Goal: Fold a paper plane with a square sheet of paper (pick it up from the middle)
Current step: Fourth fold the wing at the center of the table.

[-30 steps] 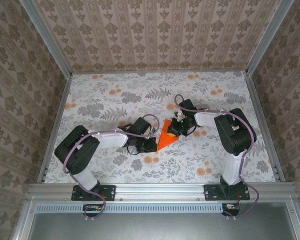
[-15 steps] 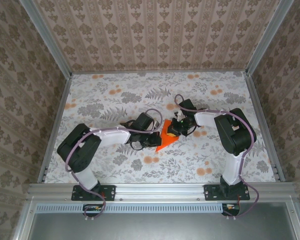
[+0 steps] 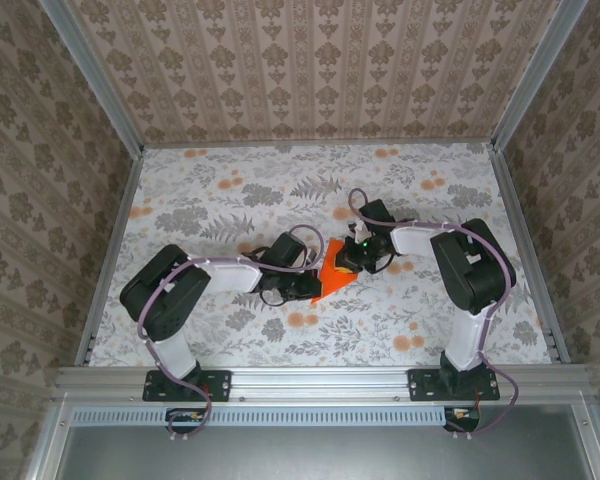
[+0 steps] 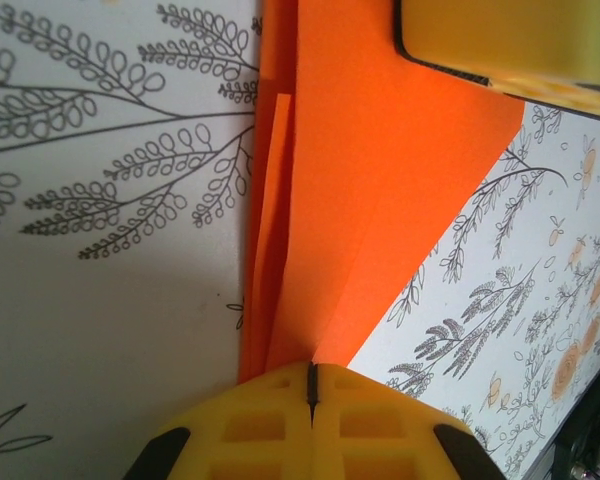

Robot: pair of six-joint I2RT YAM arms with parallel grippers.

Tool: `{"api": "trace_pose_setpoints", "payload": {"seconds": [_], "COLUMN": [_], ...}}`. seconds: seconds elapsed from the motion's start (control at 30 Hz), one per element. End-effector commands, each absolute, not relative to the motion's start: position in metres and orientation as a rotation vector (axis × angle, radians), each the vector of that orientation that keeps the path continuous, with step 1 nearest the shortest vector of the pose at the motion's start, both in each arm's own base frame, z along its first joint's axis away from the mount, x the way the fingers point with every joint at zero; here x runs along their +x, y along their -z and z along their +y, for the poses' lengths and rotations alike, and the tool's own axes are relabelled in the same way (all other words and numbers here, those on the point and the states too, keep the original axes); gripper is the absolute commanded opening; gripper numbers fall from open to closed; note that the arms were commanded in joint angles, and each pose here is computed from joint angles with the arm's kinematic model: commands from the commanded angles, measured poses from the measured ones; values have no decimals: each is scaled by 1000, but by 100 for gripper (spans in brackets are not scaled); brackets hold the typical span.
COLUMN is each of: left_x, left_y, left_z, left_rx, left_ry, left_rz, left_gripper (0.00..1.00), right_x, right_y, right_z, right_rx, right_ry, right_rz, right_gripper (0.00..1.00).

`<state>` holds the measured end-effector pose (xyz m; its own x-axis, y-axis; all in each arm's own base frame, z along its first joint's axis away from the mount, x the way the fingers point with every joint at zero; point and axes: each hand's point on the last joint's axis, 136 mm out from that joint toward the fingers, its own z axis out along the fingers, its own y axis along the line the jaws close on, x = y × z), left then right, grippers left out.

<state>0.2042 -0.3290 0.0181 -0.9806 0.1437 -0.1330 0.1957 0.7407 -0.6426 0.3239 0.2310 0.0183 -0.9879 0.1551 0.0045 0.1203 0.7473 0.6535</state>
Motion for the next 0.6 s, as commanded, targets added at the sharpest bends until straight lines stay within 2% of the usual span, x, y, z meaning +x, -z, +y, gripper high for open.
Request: {"api": "trace_pose_setpoints", "payload": {"seconds": [0.0,0.3,0.57], "left_x": [179,179,175], "left_y": [16,16,19], "left_z": [-300,-301,-297], "left_rx": [201,201,184], "left_ry": [927,951,940], "left_rz": [3026,3018,3039], "left_gripper": [0,0,0], "right_x": [321,284,302], "right_y": [-40,-25,-10], "right_z": [241,266,259], "right_rx": [75,-35,5], "right_ry": [-1120,-1138,-1092], "right_rz": [2805,2886,2914], "right_gripper": [8,8,7]}}
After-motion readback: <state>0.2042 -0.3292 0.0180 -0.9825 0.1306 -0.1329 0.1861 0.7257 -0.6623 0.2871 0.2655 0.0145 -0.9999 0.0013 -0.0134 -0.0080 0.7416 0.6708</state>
